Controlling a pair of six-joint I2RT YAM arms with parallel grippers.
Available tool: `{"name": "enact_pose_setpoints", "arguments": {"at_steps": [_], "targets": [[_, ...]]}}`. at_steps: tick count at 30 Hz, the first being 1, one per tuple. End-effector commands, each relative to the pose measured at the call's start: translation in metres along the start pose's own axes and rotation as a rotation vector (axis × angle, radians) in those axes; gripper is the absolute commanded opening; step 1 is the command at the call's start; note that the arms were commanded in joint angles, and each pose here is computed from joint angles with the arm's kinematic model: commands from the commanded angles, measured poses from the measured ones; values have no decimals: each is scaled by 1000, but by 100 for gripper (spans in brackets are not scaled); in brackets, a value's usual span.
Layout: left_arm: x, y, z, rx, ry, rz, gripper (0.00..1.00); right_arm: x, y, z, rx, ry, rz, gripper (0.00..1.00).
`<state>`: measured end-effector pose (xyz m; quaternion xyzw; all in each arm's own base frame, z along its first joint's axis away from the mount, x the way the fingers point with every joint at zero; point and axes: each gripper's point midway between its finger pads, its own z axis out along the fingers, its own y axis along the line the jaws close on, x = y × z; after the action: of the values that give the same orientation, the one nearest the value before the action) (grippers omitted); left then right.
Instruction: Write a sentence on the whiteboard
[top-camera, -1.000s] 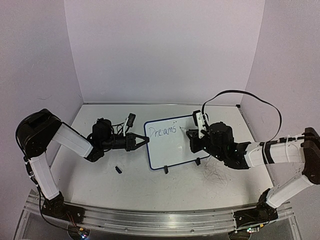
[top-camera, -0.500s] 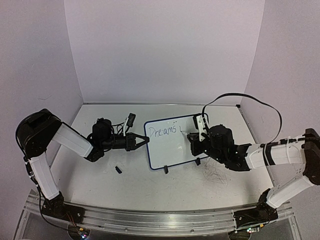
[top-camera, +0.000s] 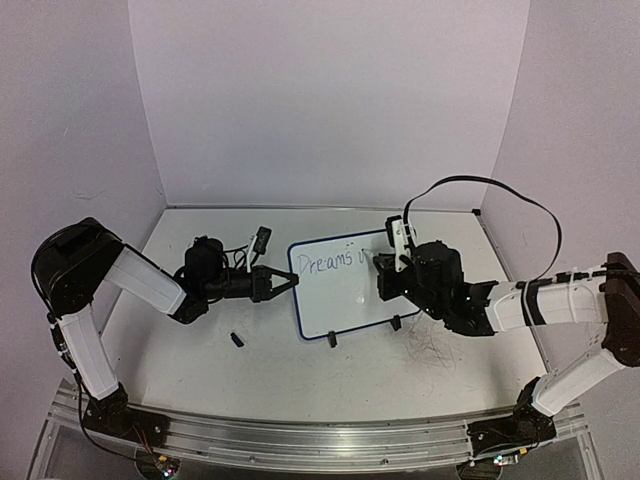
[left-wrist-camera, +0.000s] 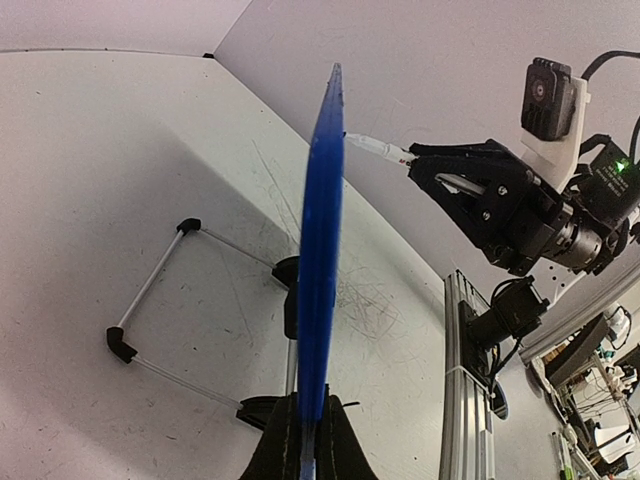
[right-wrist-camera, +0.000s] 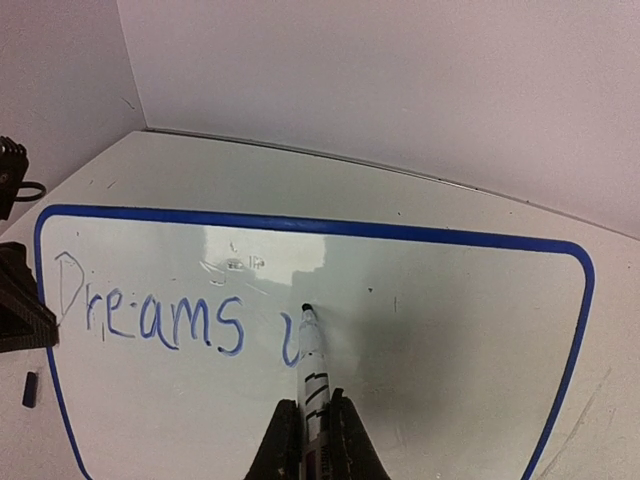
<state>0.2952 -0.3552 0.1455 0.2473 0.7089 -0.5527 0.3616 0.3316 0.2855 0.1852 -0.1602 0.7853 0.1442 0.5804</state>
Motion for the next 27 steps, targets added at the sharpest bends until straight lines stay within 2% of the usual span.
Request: {"name": "enact_pose_setpoints", "arguments": {"at_steps": [1, 16, 27], "targets": [[-18, -22, -2, 55, -32, 61, 0, -7, -5, 3, 41, -12, 5, 0], [-19, -22, -2, 54, -31, 61, 0, 32, -11, -12, 18, 82, 28, 0], [-18, -21, -1, 51, -28, 57, 0, 20, -10, -7, 34, 54, 25, 0]]}}
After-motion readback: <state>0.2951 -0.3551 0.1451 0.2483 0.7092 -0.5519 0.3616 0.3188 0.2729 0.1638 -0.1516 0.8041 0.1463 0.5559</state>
